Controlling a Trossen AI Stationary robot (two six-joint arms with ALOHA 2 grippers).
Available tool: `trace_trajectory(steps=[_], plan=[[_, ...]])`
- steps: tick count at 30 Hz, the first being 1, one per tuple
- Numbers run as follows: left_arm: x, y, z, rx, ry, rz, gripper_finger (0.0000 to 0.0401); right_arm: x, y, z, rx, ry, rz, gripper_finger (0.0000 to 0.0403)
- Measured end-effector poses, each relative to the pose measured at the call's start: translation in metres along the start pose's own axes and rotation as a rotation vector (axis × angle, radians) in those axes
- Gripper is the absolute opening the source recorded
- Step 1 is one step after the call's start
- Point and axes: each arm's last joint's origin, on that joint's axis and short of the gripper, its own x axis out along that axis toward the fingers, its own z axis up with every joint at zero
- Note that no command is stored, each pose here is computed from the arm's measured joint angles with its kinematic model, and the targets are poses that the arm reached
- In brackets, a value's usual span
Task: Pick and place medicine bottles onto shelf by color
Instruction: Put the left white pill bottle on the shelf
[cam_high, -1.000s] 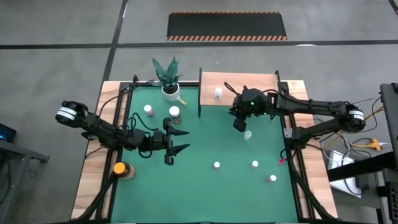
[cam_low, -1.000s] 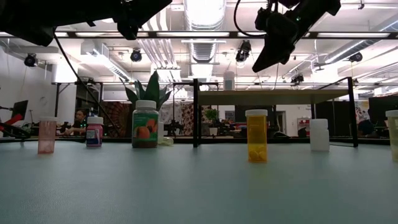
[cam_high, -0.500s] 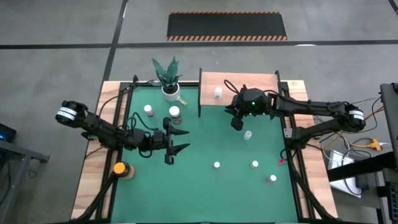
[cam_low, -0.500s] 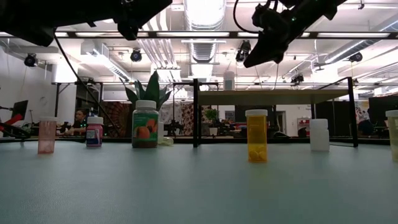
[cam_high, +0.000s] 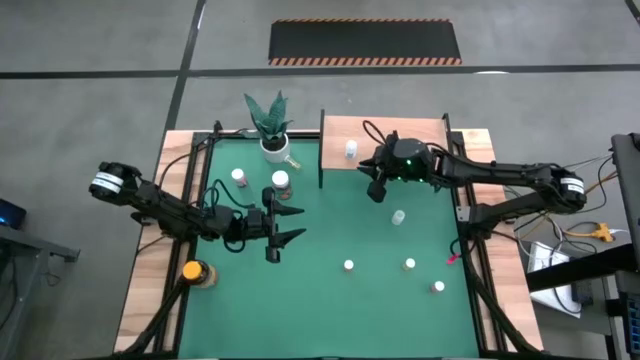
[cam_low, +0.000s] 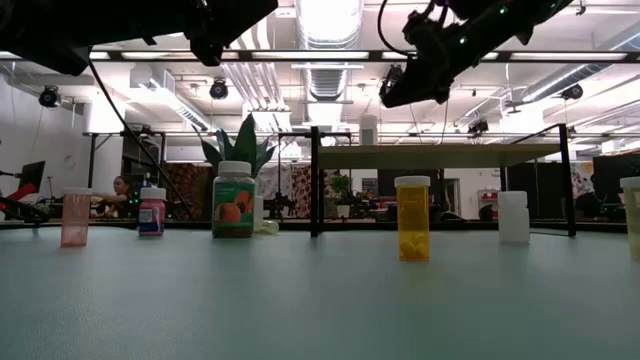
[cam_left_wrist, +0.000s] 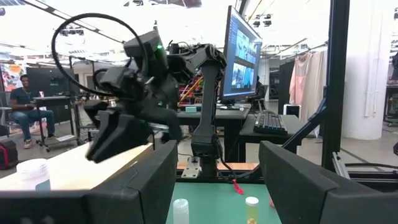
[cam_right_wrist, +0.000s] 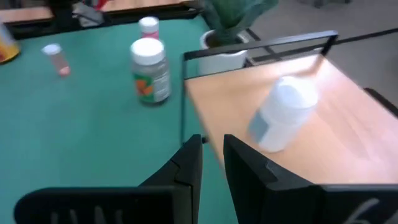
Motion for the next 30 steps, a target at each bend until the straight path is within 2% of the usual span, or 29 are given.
trace_trajectory(steps=[10, 18, 23, 30], plan=[[0.000, 0.000, 0.000, -0.001, 0.000, 0.000, 0.0210, 0.044, -0.030, -0.016, -0.023, 0.043, -0.089, 0.0056], [0.000, 0.000, 0.000, 0.000, -0.001, 0.004, 0.0210, 0.065, -0.045, -0.010, -0.051, 0.024, -0.125, 0.0056], [0.001, 0.002, 0.000, 0.001, 0.000, 0.010, 0.0210, 0.070, -0.045, -0.010, -0.067, 0.080, -0.100, 0.0056], [0.001, 0.005, 0.000, 0.005, 0.000, 0.023, 0.0210, 0.072, -0.054, -0.002, -0.085, -0.004, -0.128, 0.0055]])
